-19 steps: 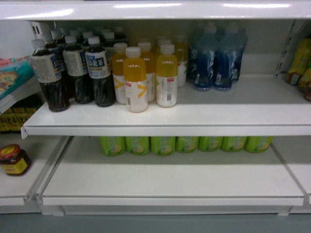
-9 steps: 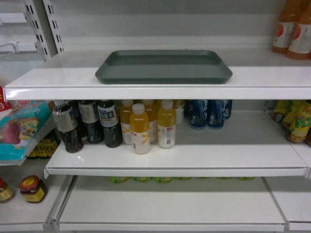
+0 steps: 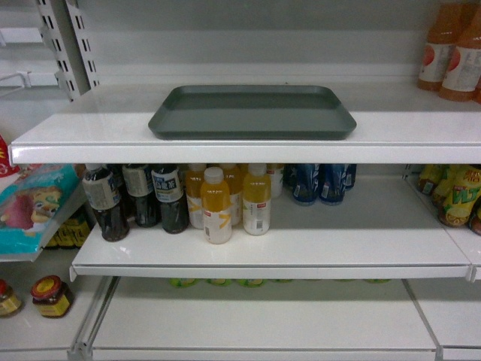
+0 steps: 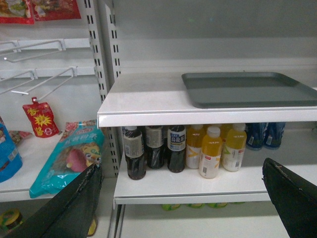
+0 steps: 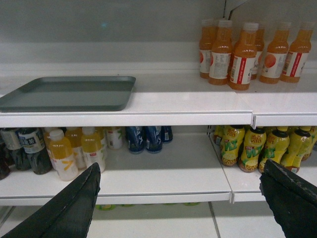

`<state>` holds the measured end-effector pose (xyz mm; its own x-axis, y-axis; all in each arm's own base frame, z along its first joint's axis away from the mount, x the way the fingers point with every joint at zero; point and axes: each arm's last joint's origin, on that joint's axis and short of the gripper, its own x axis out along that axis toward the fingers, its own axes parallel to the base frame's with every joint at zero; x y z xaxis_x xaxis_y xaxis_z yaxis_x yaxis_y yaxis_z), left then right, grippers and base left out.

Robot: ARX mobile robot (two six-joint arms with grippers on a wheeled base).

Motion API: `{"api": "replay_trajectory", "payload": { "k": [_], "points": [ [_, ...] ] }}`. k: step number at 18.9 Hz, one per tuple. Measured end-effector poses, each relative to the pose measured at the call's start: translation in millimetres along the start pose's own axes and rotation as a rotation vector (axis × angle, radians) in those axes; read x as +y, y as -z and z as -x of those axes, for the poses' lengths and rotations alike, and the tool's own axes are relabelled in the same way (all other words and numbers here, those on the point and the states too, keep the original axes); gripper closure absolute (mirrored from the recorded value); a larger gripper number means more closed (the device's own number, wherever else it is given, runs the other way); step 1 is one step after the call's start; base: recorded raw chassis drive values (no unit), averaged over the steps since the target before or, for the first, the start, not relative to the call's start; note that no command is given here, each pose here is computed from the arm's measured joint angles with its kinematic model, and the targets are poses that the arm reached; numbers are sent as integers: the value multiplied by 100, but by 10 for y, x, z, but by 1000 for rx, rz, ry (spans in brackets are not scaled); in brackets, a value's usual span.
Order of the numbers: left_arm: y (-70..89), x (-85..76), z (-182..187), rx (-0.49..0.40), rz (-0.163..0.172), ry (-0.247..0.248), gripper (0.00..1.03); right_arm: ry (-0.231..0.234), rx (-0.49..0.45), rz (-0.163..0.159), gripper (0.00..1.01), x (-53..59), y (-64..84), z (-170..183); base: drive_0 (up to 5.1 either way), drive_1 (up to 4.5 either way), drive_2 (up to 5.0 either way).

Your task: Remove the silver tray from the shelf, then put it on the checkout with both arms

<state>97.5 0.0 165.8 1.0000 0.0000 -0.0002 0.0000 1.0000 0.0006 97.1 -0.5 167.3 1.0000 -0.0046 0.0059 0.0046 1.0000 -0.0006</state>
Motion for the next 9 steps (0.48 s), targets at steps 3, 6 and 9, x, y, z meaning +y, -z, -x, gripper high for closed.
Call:
{"api": "replay_trajectory", "payload": {
  "k": [3,6,9],
  "points": [
    [0,0,0,0,0,0,5,0,0,0,3,0,0,0,0,0,0],
    [0,0,0,0,0,0,5,0,0,0,3,0,0,0,0,0,0],
    [1,0,0,1,0,0,5,0,2,0,3,0,1,0,0,0,0]
  ]
}}
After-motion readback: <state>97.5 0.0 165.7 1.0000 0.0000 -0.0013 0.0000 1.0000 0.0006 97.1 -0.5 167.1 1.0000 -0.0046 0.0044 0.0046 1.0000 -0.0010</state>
